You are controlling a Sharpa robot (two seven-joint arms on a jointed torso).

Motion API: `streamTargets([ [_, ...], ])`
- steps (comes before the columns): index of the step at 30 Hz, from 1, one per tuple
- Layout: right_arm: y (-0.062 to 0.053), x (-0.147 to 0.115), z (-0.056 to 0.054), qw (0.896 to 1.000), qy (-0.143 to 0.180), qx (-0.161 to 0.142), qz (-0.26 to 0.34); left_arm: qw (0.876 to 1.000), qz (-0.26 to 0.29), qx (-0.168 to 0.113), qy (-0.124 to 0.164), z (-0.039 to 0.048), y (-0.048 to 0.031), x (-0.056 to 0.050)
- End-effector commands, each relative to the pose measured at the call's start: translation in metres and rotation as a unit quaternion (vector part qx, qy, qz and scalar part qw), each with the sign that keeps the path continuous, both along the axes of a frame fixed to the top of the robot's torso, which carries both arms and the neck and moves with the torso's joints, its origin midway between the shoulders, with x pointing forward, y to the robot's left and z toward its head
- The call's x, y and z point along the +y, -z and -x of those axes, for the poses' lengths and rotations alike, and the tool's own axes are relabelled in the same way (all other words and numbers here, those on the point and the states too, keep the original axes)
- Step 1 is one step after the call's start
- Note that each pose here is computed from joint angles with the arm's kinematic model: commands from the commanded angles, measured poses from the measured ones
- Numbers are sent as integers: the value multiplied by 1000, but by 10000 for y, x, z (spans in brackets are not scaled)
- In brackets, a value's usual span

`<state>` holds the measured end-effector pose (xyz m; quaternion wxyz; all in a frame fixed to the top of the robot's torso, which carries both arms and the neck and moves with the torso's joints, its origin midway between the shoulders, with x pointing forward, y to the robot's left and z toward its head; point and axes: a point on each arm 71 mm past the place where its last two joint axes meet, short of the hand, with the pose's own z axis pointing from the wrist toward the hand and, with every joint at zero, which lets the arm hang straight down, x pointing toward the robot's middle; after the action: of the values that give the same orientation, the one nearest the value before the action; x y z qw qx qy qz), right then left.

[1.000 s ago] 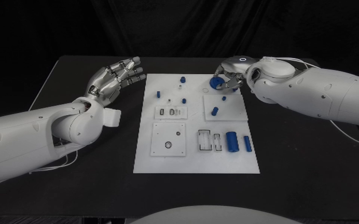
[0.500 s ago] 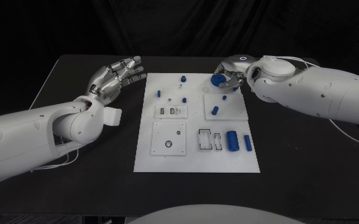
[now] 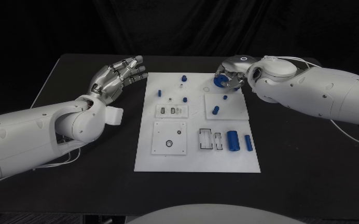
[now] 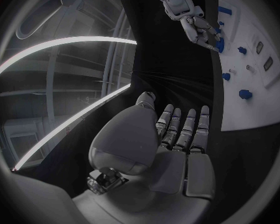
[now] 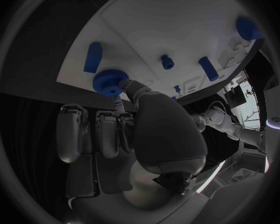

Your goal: Assemble the parts on the task board

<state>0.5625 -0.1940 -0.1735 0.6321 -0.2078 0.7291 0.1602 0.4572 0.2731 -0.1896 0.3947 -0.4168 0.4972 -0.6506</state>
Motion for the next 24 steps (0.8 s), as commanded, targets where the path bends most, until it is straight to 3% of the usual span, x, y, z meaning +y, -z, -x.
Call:
streamTargets([
  [1, 49, 16, 25, 1000, -10, 11, 8, 1000, 15, -26, 3, 9, -39, -11],
  [24, -48, 164, 93, 999, -37, -22, -22, 1000, 14, -23, 4, 2, -27, -13],
])
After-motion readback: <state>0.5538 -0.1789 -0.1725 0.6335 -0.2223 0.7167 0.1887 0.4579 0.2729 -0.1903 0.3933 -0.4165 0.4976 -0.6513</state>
